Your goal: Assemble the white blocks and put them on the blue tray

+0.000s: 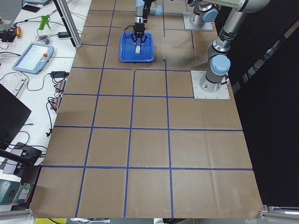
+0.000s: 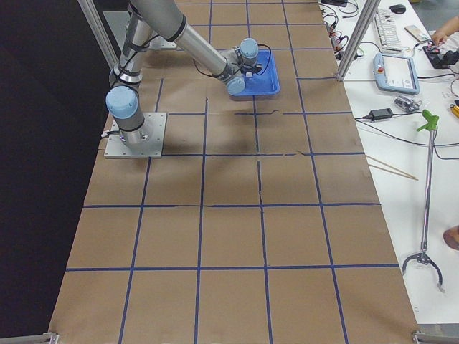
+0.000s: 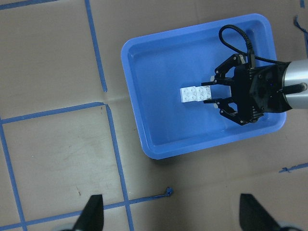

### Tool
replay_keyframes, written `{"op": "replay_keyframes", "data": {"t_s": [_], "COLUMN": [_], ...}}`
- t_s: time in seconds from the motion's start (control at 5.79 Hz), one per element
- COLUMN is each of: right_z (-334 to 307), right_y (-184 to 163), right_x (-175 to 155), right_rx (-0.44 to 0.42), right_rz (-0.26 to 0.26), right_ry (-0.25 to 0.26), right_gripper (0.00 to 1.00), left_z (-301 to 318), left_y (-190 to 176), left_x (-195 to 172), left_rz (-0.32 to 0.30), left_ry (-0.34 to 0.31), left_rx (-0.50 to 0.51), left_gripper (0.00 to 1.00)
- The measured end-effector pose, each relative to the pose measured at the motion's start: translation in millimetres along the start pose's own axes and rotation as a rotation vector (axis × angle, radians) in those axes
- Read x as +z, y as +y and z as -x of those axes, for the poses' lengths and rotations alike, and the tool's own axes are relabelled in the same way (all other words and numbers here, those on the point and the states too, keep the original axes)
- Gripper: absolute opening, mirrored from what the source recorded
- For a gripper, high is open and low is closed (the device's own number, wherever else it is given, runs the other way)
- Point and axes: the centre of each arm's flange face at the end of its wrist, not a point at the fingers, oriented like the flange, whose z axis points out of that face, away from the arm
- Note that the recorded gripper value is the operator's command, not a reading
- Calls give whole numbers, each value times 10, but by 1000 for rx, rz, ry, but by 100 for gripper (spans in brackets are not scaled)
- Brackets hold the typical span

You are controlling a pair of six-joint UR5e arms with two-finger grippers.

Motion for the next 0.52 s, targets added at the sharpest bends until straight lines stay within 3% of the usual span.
{"op": "replay_keyframes", "data": {"t_s": [0.52], "right_z": [-6], "right_y": [-5], "right_x": [-5], "right_rx": [22], "right_rz": [-1], "right_ry": [3], "right_gripper": [27], "left_z": [-4], "left_y": [-4], "left_x": [-11], "left_rz": [-4], "left_ry": [2], "left_rx": [-1], "left_gripper": [99]}}
